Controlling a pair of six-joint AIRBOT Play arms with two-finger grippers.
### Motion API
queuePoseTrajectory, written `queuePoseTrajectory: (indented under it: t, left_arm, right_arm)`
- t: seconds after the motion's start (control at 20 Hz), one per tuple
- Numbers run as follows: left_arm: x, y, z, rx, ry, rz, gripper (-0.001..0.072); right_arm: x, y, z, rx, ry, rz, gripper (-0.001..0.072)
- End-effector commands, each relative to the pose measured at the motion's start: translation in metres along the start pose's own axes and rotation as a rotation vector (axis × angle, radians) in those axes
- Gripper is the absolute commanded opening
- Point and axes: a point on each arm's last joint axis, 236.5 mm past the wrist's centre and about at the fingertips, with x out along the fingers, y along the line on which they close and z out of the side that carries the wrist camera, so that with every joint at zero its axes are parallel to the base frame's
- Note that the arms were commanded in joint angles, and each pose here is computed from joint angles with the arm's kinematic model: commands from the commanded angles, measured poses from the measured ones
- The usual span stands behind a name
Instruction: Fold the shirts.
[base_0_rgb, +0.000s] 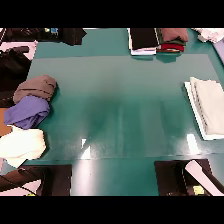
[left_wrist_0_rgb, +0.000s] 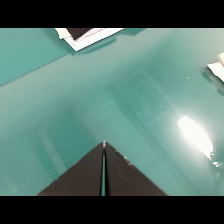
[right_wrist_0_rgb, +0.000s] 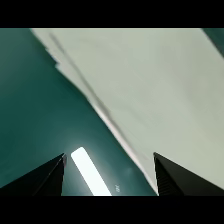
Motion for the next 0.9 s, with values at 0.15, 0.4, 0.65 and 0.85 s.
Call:
queuePoseTrajectory:
  t: [0.15,0.4,0.65,0.85]
  left_arm:
    - [0.0,0.0,0.002,-0.004,-0.009,0.0,0.0025]
    - [0.0,0.0,0.004,-0.004,-0.017,0.001,0.0025]
    - [0.0,0.0,0.004,-0.004,-0.017,0.001,0.0025]
    - [0.0,0.0,0.004,-0.004,-0.018,0.001,0.0025]
  right_arm:
    - [-0.007,0.191,-0.05,-0.392,0.04,0.372,0.0624]
    - [-0.015,0.284,-0.113,-0.604,0.081,0.564,0.03]
    - [-0.013,0.314,-0.163,-0.714,0.178,0.632,0.0014]
    - [-0.01,0.318,-0.172,-0.728,0.203,0.641,0.0015]
